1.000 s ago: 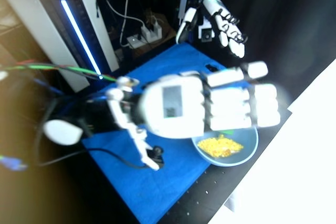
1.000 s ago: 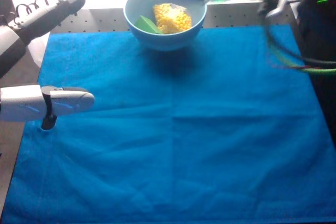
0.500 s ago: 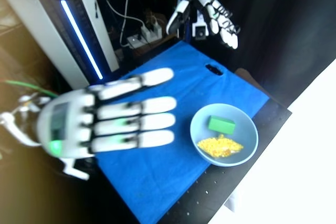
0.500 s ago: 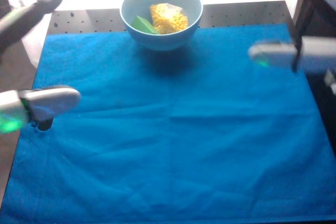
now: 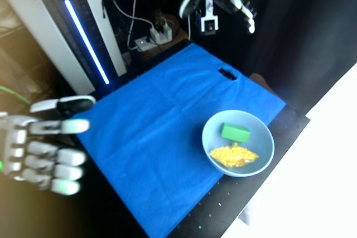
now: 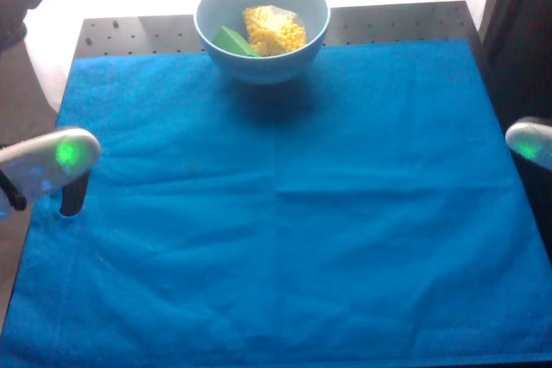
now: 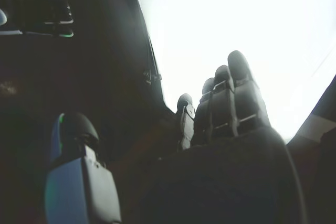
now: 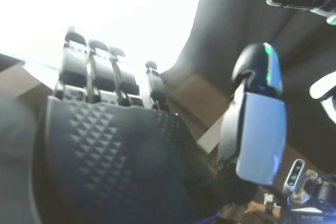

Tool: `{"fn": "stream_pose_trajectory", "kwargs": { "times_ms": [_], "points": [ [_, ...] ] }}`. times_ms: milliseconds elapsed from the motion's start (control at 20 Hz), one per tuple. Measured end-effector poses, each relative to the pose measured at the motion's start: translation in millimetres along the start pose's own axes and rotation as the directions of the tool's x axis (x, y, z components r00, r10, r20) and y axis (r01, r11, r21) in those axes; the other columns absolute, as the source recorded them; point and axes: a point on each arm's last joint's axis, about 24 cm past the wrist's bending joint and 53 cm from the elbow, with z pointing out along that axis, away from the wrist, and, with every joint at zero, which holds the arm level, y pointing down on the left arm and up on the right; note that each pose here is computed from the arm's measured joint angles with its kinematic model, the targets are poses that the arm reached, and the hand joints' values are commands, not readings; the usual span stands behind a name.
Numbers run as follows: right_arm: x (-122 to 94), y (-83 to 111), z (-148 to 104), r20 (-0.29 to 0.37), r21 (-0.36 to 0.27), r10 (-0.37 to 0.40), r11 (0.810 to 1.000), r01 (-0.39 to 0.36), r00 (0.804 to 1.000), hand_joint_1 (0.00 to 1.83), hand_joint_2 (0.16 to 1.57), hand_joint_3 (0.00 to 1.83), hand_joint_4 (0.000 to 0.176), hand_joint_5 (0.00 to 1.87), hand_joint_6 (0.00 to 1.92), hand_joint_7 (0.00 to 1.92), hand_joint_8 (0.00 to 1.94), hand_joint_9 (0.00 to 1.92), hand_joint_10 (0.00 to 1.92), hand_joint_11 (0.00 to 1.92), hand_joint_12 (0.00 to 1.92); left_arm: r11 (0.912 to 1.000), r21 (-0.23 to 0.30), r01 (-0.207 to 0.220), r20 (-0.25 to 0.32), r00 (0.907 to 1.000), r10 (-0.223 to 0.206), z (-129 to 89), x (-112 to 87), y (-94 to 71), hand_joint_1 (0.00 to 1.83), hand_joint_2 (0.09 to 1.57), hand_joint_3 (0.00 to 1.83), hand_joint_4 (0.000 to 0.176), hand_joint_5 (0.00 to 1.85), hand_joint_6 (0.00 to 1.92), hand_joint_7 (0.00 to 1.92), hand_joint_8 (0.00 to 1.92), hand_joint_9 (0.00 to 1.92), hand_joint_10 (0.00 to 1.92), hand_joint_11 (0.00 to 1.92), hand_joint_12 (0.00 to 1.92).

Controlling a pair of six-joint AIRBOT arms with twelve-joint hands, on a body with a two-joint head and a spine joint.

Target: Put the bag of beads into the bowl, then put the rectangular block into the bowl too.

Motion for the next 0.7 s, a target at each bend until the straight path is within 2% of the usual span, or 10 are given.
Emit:
{"fn": "stream_pose_trajectory", "kwargs": {
  "times_ms": [150,250,300,350,400,450,500,600,650,700],
  "points": [
    [4,4.7,-4,0.006,-0.010,0.020,1.000,-0.020,1.000,0.63,0.95,0.00,0.176,0.02,0.01,0.00,0.00,0.00,0.00,0.00,0.00,1.0000,0.000,-0.001,0.001,1.0000,0.001,0,-0.4,0.3,0.30,1.05,0.01,0.176,0.05,0.01,0.08,0.01,0.12,0.01,0.00,0.33],
    [2,3.2,-4,0.006,-0.013,0.010,1.000,-0.010,1.000,0.64,0.94,0.00,0.176,0.02,0.01,0.00,0.00,0.00,0.00,0.00,0.00,0.9993,0.037,-0.004,-0.004,1.0000,0.004,8,-1.7,-6.0,0.31,1.06,0.01,0.176,0.06,0.01,0.09,0.01,0.12,0.01,0.00,0.32],
    [-1,5.9,0,0.017,-0.021,0.009,1.000,-0.009,1.000,0.52,0.96,0.00,0.132,0.00,0.00,0.00,0.00,0.00,0.00,0.00,0.00,0.9965,0.083,-0.014,0.025,0.9996,0.012,18,-9.9,-16.6,0.31,1.07,0.00,0.101,0.07,0.00,0.19,0.01,0.20,0.01,0.09,0.26],
    [-2,12.0,7,0.013,-0.042,0.008,0.999,-0.007,1.000,0.49,0.96,0.00,0.124,0.00,0.00,0.00,0.00,0.00,0.00,0.00,0.00,0.9916,0.125,-0.032,0.057,0.9980,0.025,26,-20.1,-27.2,0.31,1.07,0.00,0.084,0.07,0.00,0.21,0.00,0.22,0.00,0.13,0.19],
    [-2,28.7,19,-0.010,-0.098,-0.006,0.995,0.005,1.000,0.48,0.96,0.00,0.122,0.00,0.00,0.00,0.00,0.00,0.00,0.00,0.00,0.9822,0.180,-0.052,0.097,0.9947,0.035,35,-32.7,-41.2,0.31,1.07,0.00,0.081,0.07,0.00,0.22,0.00,0.22,0.00,0.16,0.14],
    [-5,49.9,28,-0.025,-0.166,-0.021,0.986,0.016,0.999,0.49,0.99,0.02,0.091,0.03,0.01,0.00,0.00,0.01,0.00,0.01,0.00,0.9715,0.227,-0.066,0.127,0.9912,0.038,41,-41.5,-55.3,0.25,1.08,0.00,0.100,0.07,0.00,0.22,0.00,0.28,0.00,0.29,0.11],
    [-7,66.8,34,-0.035,-0.219,-0.033,0.975,0.024,0.999,0.49,1.00,0.02,0.084,0.04,0.01,0.00,0.00,0.01,0.00,0.01,0.00,0.9605,0.265,-0.083,0.144,0.9885,0.046,44,-45.9,-67.9,0.23,1.08,0.00,0.104,0.07,0.00,0.22,0.00,0.29,0.00,0.32,0.11],
    [-15,109.7,45,-0.041,-0.342,-0.059,0.939,0.041,0.997,0.49,1.00,0.02,0.083,0.04,0.01,0.00,0.00,0.01,0.00,0.01,0.01,0.9150,0.382,-0.130,0.146,0.9862,0.079,44,-47.7,-102.5,0.23,1.08,0.00,0.105,0.07,0.00,0.22,0.00,0.29,0.00,0.34,0.06],
    [-16,116.4,46,-0.043,-0.362,-0.066,0.931,0.046,0.997,0.52,1.04,0.01,0.057,0.39,0.04,0.26,0.02,0.31,0.04,0.31,0.18,0.9075,0.398,-0.134,0.147,0.9858,0.081,43,-47.9,-106.8,0.42,1.12,0.00,0.046,0.51,0.06,0.48,0.02,0.46,0.02,0.36,0.08],
    [-17,128.6,48,-0.040,-0.395,-0.063,0.918,0.042,0.997,0.50,1.08,0.00,0.005,0.41,0.01,0.27,0.01,0.35,0.02,0.26,0.43,0.9014,0.412,-0.134,0.147,0.9859,0.079,42,-47.6,-110.3,0.45,1.15,0.01,0.029,0.46,0.02,0.50,0.01,0.49,0.01,0.37,0.10]
  ]
}}
